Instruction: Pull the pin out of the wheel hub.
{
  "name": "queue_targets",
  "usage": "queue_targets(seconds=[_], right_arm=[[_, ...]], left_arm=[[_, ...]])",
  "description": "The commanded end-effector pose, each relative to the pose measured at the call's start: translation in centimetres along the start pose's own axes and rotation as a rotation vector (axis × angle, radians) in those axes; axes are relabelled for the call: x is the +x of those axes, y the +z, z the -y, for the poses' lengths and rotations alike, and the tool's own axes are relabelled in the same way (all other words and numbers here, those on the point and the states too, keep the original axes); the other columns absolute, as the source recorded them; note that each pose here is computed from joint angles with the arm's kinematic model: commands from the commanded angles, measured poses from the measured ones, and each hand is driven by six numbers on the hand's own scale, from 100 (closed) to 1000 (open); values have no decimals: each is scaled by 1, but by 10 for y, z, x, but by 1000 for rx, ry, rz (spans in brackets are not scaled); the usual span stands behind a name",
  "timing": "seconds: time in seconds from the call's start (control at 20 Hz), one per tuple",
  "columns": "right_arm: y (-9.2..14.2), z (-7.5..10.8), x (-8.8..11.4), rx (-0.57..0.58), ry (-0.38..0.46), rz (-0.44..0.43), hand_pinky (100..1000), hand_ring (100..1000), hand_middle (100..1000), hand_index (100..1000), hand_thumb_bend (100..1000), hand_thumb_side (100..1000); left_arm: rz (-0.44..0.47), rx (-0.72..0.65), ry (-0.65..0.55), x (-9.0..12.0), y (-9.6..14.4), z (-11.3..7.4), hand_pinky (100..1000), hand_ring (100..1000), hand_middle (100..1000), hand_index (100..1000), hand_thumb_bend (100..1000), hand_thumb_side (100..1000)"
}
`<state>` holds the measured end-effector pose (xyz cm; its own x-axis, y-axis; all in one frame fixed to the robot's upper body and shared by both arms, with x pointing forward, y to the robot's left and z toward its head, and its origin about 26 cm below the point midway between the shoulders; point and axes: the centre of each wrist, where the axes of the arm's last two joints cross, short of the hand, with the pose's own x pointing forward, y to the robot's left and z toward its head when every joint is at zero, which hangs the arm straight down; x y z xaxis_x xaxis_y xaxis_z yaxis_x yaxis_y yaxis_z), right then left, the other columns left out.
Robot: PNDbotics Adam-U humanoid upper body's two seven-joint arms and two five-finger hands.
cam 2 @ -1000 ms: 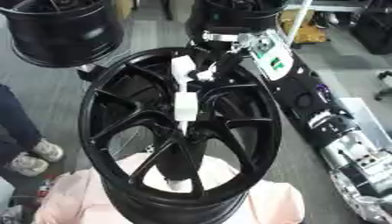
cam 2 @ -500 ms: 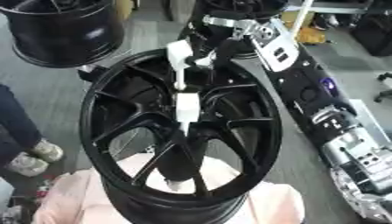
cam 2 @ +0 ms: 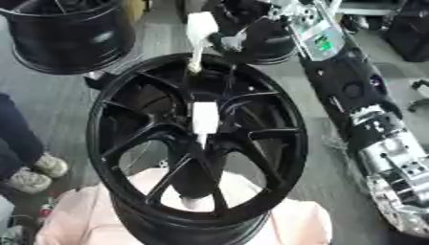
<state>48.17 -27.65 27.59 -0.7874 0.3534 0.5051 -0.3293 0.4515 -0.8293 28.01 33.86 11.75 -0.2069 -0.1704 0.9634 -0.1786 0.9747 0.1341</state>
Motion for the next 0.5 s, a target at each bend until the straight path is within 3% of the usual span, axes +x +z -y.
queue_targets(seconds=[0.05, 0.25, 0.4, 0.5], right_arm=[[38, 44, 15, -134, 71, 12, 657, 540, 403, 511, 132, 172], [109, 61, 12, -352, 62, -55, 653, 538, 403, 512, 135, 169], [171, 51, 0, -533, 37, -154, 644, 535, 403, 511, 129, 170], [215, 32, -12, -640, 15, -254, 639, 532, 404, 513, 114, 168]], left_arm=[[20, 9, -28, 7, -1, -6, 685, 587, 585, 614, 233, 630], [19, 17, -30, 7, 0, -7, 686, 587, 585, 614, 232, 630], [18, 27, -30, 7, 0, -9, 686, 587, 585, 614, 231, 630], [19, 35, -32, 7, 0, -10, 686, 587, 585, 613, 231, 630]])
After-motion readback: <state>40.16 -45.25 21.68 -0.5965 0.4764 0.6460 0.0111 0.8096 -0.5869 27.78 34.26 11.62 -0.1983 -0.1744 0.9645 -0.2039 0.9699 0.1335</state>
